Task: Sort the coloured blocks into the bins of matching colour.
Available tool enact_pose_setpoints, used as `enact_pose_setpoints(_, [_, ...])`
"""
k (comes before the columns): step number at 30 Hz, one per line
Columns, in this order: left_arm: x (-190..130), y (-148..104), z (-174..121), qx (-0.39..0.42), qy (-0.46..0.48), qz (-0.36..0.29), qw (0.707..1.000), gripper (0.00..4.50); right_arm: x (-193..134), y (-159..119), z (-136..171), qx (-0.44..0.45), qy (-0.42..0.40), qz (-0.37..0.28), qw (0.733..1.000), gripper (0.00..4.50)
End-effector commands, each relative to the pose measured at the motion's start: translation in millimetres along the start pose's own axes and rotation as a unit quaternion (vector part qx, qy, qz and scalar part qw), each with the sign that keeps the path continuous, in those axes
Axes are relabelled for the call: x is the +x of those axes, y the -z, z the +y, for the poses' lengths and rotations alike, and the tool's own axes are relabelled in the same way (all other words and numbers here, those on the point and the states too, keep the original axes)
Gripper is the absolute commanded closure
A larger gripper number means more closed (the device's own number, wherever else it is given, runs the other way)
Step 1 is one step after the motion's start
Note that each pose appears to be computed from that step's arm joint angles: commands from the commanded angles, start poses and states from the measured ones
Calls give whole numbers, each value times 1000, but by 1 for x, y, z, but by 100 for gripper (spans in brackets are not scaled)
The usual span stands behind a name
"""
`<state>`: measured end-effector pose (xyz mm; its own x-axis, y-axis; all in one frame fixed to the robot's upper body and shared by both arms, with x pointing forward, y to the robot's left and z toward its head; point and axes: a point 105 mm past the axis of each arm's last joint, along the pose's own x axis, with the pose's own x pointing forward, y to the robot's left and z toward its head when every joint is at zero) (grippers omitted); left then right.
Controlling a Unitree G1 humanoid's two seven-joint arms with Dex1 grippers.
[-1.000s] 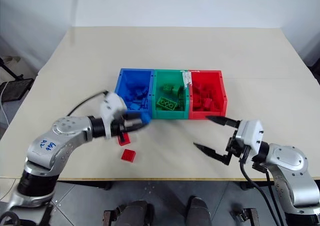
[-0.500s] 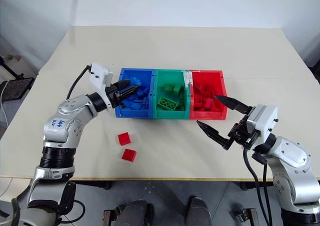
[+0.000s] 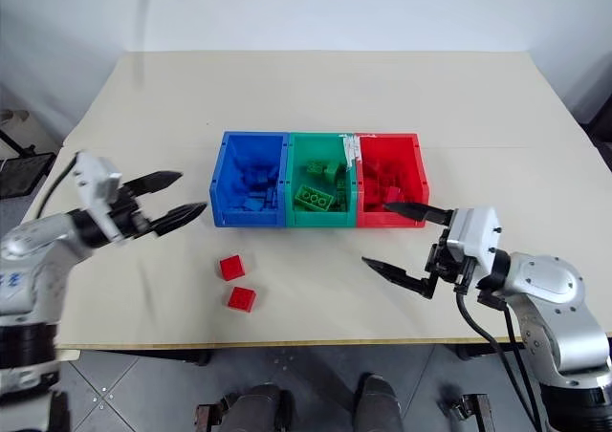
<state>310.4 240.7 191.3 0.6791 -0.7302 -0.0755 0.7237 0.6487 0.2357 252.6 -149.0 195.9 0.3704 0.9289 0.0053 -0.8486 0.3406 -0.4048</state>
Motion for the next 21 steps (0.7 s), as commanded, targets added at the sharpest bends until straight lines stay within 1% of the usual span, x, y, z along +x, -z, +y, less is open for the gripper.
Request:
enact_pose_setpoints(1, [-39,19,3,25,13,47,998,3,5,3,8,-2,-57,9,998,0])
enact_pose_setpoints(3, [-63,38,9,35,-1,96,995,3,10,9,13,5,-88,21,996,0])
enact_pose_setpoints(4, [-71,42,11,40,-10,108,993,3,14,11,12,1,-98,23,995,0])
enact_pose_setpoints(6, [-77,44,12,55,-16,113,992,3,17,14,10,-1,-105,25,994,0])
enact_pose_setpoints(7, [-75,41,7,56,-5,104,993,3,19,14,8,-2,-105,23,994,0])
enact_pose_setpoints(10, [-61,31,-18,63,65,93,992,3,20,14,8,3,-109,21,994,0])
enact_pose_setpoints(12, [-43,22,-42,74,131,84,985,3,15,18,9,5,-112,31,993,0])
enact_pose_setpoints(15, [-21,16,-87,105,252,100,957,3,4,23,8,7,-108,51,993,0])
enact_pose_setpoints(17, [-11,17,-102,125,292,123,940,3,1,24,8,9,-106,58,993,0])
enact_pose_setpoints(21, [9,22,-112,163,321,149,921,3,0,28,12,14,-107,67,992,0])
